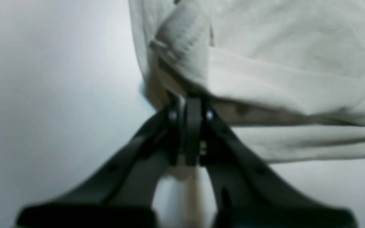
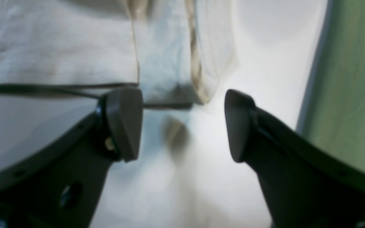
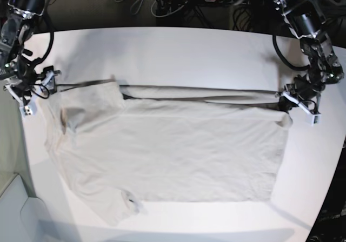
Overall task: Layout the t-shirt on the table in an organized manner, then fold the t-shirt properly
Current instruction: 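Hold the folded collar edge with both grippers and adjust the fold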
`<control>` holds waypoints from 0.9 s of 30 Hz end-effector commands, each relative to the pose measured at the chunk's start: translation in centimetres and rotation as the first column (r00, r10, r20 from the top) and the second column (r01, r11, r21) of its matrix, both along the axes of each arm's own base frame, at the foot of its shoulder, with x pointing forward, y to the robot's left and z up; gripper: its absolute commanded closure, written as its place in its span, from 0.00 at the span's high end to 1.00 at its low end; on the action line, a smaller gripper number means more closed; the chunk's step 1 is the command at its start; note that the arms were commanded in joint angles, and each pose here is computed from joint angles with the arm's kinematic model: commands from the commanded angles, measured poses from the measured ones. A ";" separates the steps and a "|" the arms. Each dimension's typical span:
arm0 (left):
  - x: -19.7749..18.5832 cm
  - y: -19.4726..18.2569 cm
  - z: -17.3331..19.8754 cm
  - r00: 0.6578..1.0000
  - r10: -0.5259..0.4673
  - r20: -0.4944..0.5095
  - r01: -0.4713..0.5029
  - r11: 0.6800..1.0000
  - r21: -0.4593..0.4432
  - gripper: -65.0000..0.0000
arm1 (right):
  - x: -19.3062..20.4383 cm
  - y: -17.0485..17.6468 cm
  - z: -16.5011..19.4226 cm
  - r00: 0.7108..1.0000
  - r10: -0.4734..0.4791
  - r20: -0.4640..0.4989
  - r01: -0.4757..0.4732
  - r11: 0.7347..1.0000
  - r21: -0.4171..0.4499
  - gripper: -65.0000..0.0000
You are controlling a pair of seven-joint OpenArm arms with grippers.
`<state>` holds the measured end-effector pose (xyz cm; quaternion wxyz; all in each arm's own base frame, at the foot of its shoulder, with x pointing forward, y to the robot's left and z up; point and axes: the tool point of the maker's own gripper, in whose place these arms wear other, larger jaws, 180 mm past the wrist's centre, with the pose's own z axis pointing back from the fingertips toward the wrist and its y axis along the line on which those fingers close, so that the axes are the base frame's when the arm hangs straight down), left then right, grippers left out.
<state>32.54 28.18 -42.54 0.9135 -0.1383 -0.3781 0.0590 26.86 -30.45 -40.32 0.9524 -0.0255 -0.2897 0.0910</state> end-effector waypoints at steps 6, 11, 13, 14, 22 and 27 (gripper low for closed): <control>1.1 0.9 1.6 0.999 0.004 0.049 -0.005 1.000 0.021 0.00 | 2.0 -0.3 1.0 0.997 0.007 0.078 -0.008 1.000 0.019 0.62; 1.1 0.9 1.6 0.999 0.004 0.049 -0.005 1.000 0.021 0.00 | 2.3 -0.3 1.3 0.995 0.009 0.099 -0.011 1.000 0.021 0.41; 1.1 0.9 1.6 0.999 0.004 0.049 -0.005 1.000 0.021 0.00 | 2.3 -0.3 1.3 0.995 0.009 0.099 -0.011 1.000 0.021 0.31; 1.1 0.9 1.6 0.999 0.004 0.049 -0.005 1.000 0.021 0.00 | 2.3 -0.3 1.3 0.995 0.009 0.099 -0.011 1.000 0.021 0.27; 1.1 0.9 1.6 0.999 0.004 0.049 -0.005 1.000 0.021 0.00 | 2.0 -0.3 1.1 0.996 0.010 0.090 -0.012 1.000 0.019 0.06; 1.1 0.8 1.7 0.999 0.005 0.052 -0.006 1.000 0.017 0.00 | 2.0 -0.9 1.5 0.996 0.015 0.086 -0.015 1.000 -0.003 0.00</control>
